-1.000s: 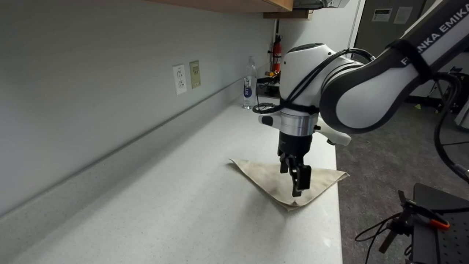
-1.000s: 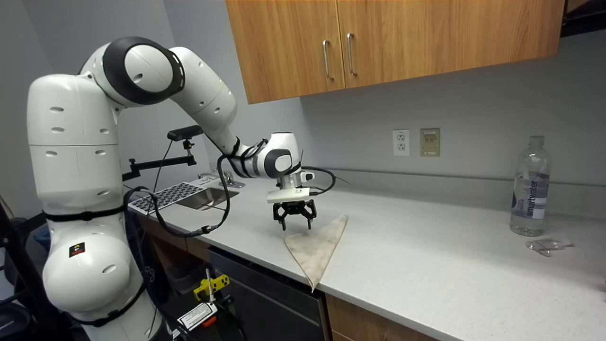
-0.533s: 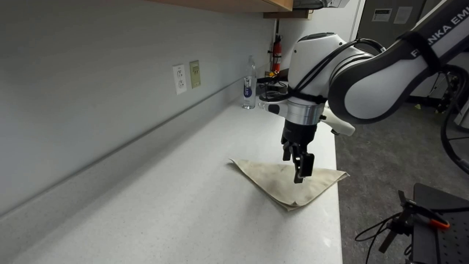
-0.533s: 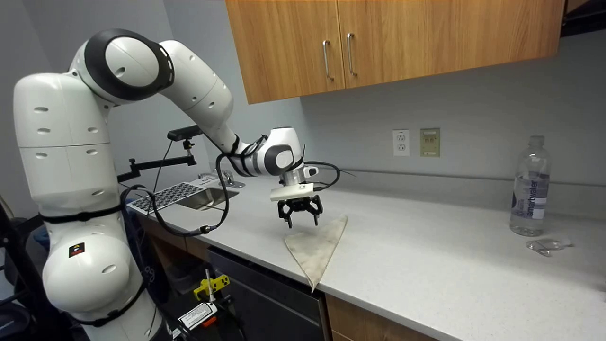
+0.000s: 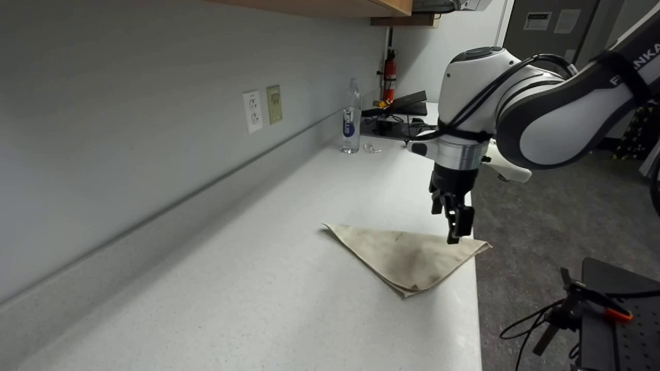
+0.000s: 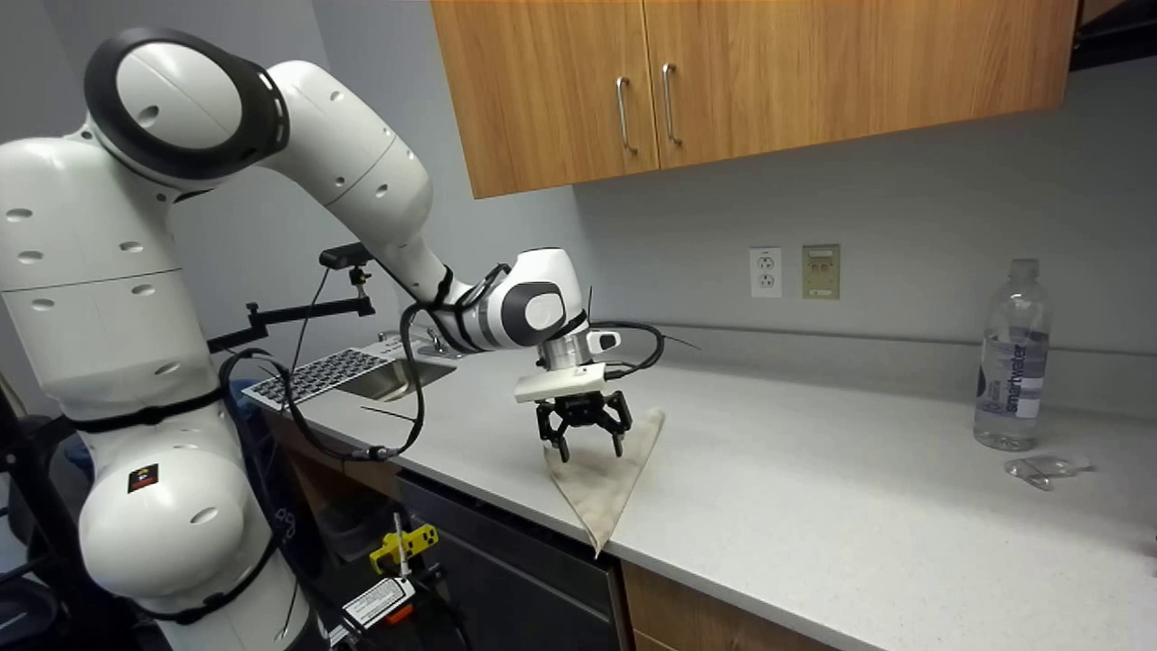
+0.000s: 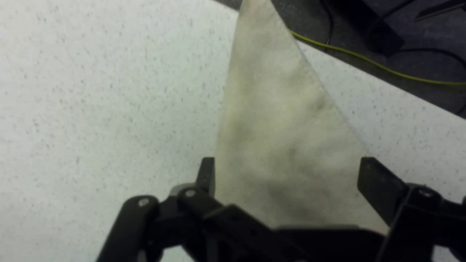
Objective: Fold the cloth on the table
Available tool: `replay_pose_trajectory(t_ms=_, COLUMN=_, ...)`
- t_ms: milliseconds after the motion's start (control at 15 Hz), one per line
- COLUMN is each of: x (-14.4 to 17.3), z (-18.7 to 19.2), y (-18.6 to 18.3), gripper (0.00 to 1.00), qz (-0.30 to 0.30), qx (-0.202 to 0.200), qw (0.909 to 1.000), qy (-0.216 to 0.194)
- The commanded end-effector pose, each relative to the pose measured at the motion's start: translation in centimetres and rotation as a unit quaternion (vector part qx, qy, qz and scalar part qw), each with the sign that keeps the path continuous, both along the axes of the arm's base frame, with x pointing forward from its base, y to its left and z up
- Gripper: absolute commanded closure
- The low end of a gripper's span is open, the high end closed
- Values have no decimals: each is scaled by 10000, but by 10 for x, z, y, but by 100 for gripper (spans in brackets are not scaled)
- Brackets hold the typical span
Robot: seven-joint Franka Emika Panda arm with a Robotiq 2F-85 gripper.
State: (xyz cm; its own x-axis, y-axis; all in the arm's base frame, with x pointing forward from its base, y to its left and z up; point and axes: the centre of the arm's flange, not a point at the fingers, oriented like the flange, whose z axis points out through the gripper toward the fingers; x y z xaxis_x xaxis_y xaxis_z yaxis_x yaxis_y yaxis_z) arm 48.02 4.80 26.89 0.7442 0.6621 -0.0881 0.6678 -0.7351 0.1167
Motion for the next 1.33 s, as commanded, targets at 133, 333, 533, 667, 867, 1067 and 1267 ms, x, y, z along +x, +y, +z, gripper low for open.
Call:
replay_pose_trajectory(t_ms=133, x=-41, z=1, y=-38, gripper=0, qz=-479, qx=-169, qw=9987, qy=37)
replay_pose_trajectory(t_ms=333, x=-50, z=-9, y=-55, gripper=0, qz=-728, qx=-204, qw=9971, qy=121)
replay_pose_trajectory(t_ms=533, x=-72, z=-9, y=-54, gripper=0, qz=-955, qx=-213, qw=9950, qy=215)
replay_pose_trajectory(t_ms=667, x=-80, z=-10, y=-53, gripper=0, qz=-1069, qx=-229, qw=9936, qy=294)
replay_pose_trajectory(t_ms=867, x=-61, z=-29, y=-81, gripper=0, qz=-1138, qx=-149, qw=9926, qy=387)
replay_pose_trajectory(t_ms=1067, x=-52, z=-39, y=-115, gripper=0, qz=-1311, qx=-81, qw=9905, qy=416)
replay_pose_trajectory(t_ms=1267, x=-49, z=-43, y=-167, gripper=0, qz=-1348, qx=62, qw=9895, qy=510)
